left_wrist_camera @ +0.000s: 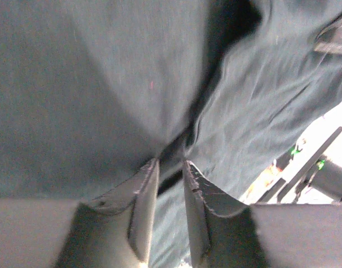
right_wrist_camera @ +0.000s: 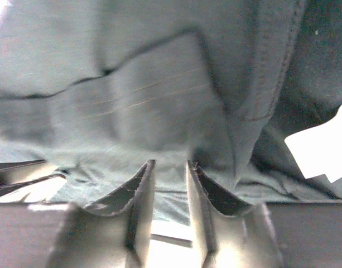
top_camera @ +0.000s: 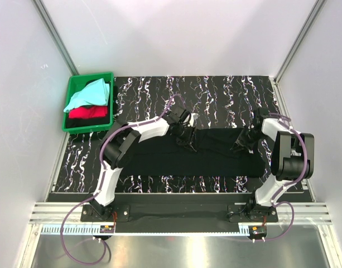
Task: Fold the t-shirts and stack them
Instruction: Fold the tshirt
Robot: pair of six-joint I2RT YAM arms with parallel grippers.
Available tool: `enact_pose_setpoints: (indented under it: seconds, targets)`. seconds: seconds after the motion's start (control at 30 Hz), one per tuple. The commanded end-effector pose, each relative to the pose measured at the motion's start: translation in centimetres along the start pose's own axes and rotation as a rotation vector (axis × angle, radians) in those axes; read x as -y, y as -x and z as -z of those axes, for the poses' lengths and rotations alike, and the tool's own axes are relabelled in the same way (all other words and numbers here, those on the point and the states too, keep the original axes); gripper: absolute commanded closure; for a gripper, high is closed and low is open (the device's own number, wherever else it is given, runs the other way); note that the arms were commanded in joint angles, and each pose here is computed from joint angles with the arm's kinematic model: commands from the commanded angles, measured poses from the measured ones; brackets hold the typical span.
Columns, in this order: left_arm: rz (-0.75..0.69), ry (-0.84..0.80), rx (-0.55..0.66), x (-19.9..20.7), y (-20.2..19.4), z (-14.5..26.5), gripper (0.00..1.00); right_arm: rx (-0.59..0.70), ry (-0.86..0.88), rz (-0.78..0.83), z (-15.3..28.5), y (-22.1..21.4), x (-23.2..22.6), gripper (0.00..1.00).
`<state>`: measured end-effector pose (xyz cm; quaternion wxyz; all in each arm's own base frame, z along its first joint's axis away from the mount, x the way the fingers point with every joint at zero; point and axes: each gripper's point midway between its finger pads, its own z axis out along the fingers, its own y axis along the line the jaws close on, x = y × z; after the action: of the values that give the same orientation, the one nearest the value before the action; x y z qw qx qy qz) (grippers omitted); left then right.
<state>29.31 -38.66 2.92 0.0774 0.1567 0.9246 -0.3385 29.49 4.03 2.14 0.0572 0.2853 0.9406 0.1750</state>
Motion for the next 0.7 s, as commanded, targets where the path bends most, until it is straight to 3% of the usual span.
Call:
enact_pose_setpoints:
  seconds: [0.0,0.2,0.47,0.67]
  targets:
    - [-0.059,-0.008,0.012,1.7,0.0,3.0,0.64,0.128,0.053,0.069,3.7,2.5,-2.3,0.62]
    - [-0.122,-0.021,0.136,3.9,4.3,4.2,0.48,0.223,0.033,0.102,5.9,5.2,-3.3,0.39]
    - [-0.082,0.059,0.297,2.7,10.5,2.8,0.40,0.221,0.027,0.100,5.6,8.0,-3.6,0.34]
    - [-0.034,-0.031,0.252,3.2,11.0,0.1,0.37,0.190,0.034,0.092,5.0,8.4,-3.2,0.33]
